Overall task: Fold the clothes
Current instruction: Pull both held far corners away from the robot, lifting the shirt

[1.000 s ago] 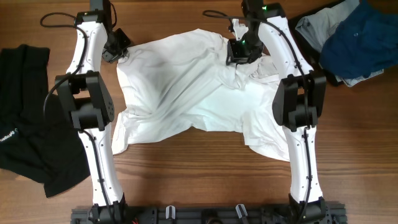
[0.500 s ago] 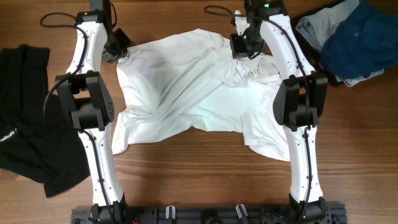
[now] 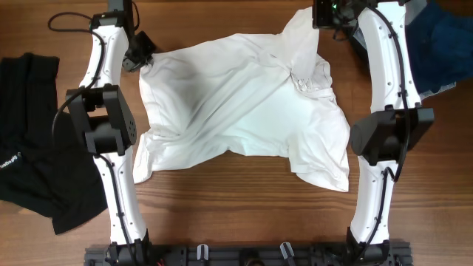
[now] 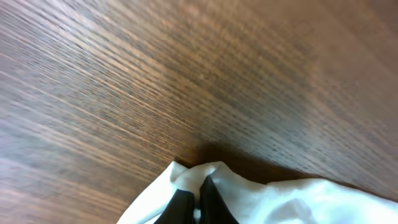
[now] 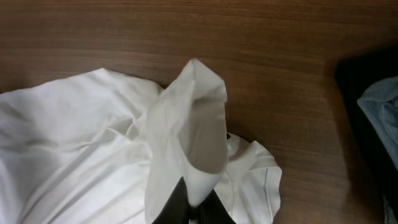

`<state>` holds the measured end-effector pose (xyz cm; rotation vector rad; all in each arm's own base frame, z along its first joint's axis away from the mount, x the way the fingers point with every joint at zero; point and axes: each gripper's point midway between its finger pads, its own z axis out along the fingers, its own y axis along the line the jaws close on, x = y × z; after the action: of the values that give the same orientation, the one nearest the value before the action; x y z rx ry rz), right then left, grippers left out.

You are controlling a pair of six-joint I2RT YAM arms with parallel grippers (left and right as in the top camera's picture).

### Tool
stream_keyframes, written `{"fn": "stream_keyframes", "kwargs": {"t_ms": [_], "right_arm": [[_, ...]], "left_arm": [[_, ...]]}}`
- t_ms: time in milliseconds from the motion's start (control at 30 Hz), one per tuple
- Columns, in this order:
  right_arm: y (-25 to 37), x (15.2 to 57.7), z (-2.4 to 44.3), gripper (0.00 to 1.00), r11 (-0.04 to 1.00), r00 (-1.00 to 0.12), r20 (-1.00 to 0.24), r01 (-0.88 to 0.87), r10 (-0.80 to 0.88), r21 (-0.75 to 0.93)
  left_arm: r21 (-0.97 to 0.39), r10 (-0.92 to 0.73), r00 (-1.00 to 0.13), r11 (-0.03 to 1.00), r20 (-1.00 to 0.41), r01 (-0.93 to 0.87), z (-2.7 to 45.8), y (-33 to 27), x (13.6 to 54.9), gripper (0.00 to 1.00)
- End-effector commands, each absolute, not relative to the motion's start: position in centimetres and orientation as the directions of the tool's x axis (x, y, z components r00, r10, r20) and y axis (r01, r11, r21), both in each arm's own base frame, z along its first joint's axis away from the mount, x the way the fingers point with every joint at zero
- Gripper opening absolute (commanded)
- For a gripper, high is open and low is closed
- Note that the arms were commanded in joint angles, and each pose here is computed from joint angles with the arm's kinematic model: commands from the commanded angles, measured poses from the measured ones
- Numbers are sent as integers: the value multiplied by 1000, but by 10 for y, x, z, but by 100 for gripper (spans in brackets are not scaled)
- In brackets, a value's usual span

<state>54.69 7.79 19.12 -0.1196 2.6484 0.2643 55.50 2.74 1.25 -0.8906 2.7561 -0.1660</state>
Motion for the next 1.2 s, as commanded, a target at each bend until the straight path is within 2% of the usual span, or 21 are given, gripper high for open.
{"fn": "stream_keyframes", "kwargs": {"t_ms": [0,233,333,467,667,900,1167], "right_arm": [[64,550,197,4,984,-877,-481,-96,-11,153],[42,552,197,4,987,-877,-479,-57,24,153],[37,555,198,4,987,-871,-491,-60,20,147],[17,568,205,4,997,-838,-545,-26,21,78],[1,591,225,4,998,-764,-645,-6,34,59],[-2,620,258,4,999,-640,-768,-29,-6,16],[-2,639,285,4,999,-527,-849,-45,-37,-15]], "left_arm": [[-159,-582,-714,806,-388,-571,97,48,565,4],[-217,-581,-621,798,-527,-562,174,62,569,4],[-232,-579,-601,798,-551,-556,191,62,568,4],[-242,-585,-579,791,-568,-562,197,70,571,4],[-272,-592,-533,782,-605,-561,208,81,580,4],[-307,-588,-484,783,-648,-541,222,84,592,4],[-345,-588,-402,774,-702,-531,242,99,604,4]]}}
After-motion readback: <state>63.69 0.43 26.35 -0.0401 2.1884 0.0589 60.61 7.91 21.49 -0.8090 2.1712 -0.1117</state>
